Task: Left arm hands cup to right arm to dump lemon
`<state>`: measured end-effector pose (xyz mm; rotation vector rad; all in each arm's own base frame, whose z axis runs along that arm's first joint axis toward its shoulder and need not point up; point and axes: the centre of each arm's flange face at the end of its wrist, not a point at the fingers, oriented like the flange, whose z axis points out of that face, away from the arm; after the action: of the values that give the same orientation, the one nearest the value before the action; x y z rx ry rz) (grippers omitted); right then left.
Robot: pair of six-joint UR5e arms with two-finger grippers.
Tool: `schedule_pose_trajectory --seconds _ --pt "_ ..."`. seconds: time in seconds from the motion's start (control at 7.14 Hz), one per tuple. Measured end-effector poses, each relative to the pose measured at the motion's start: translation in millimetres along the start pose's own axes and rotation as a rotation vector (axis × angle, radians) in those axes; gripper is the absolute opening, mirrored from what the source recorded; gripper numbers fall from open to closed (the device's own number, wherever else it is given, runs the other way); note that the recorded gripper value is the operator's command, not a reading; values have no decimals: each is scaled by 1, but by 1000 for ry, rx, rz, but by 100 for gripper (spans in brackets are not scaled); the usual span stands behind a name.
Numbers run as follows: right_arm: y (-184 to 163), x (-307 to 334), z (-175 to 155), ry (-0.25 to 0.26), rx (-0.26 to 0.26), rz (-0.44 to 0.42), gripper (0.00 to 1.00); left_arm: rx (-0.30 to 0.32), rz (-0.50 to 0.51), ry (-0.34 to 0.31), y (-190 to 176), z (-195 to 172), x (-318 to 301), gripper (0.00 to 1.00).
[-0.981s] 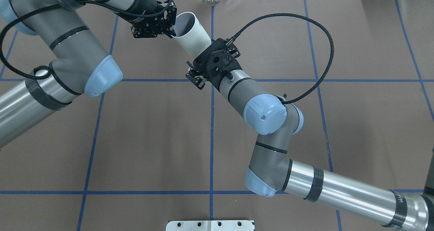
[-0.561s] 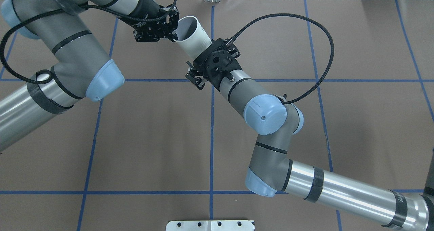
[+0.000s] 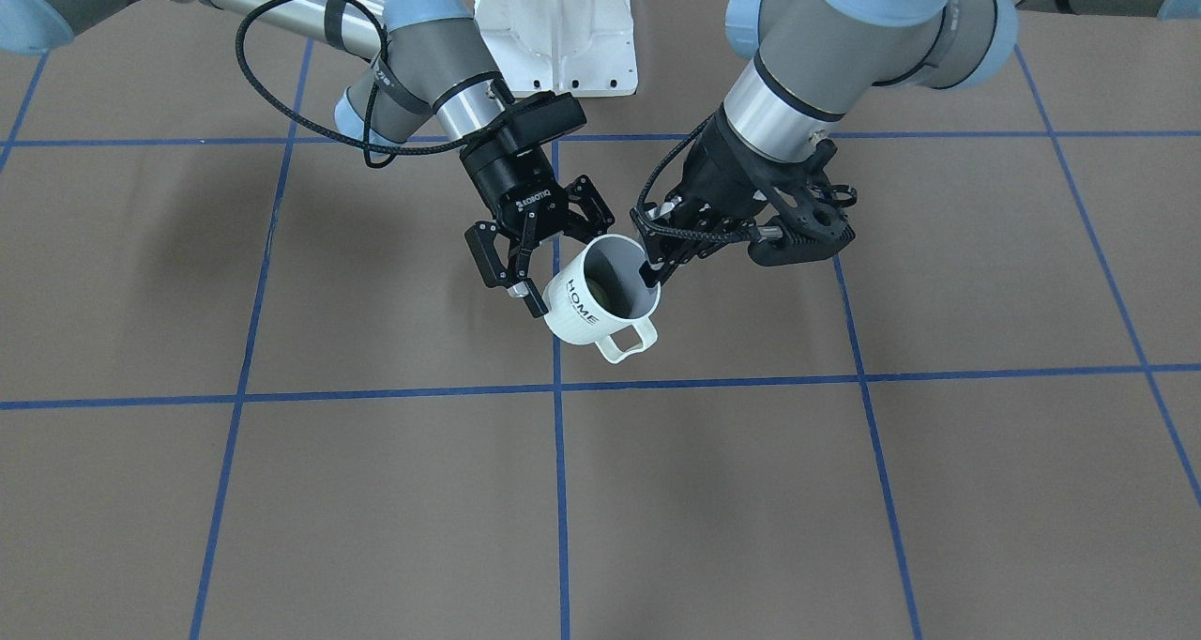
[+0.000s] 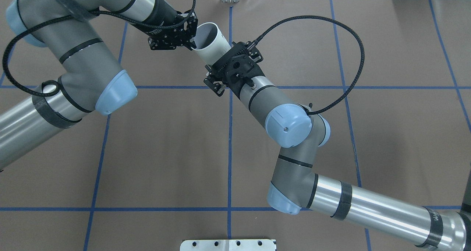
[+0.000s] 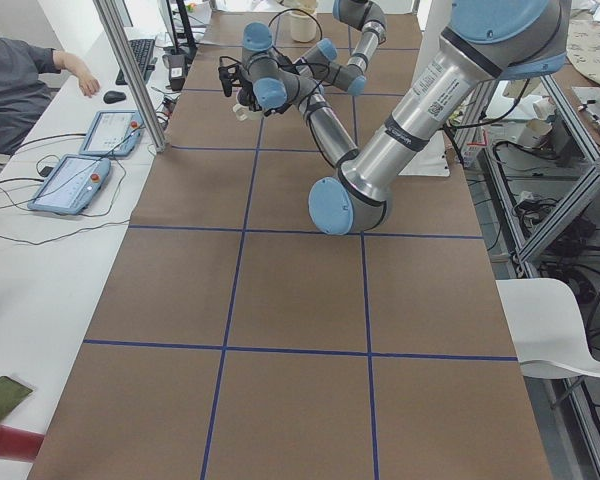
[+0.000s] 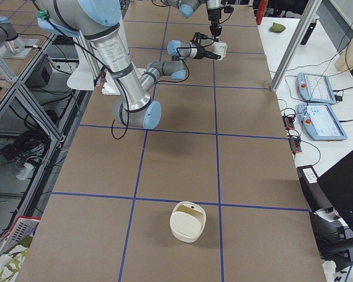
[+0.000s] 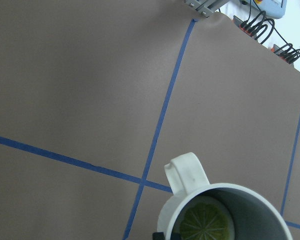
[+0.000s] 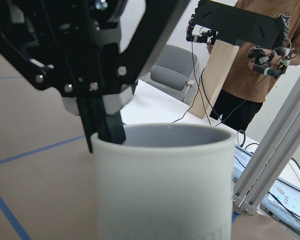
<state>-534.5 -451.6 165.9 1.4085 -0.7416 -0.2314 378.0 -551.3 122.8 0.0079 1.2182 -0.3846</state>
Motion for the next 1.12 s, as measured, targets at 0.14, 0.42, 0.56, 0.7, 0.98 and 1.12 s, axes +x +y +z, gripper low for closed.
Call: schedule_pose_trajectory --seconds 0.14,0.42,0.56,0.7,0.98,1.12 --pt "0 1 0 7 1 -2 98 -5 6 5 5 -1 2 0" --pt "1 1 0 10 1 -4 98 -14 18 15 14 -3 5 0" --pt "1 1 0 10 0 -4 98 -18 21 18 17 -3 6 0" --pt "2 1 0 10 0 -4 98 -21 23 19 19 -3 6 0" --pt "2 1 0 10 0 -4 90 -23 25 20 20 -2 7 0" --pt "2 1 0 10 -1 -5 56 -24 25 20 21 -2 7 0"
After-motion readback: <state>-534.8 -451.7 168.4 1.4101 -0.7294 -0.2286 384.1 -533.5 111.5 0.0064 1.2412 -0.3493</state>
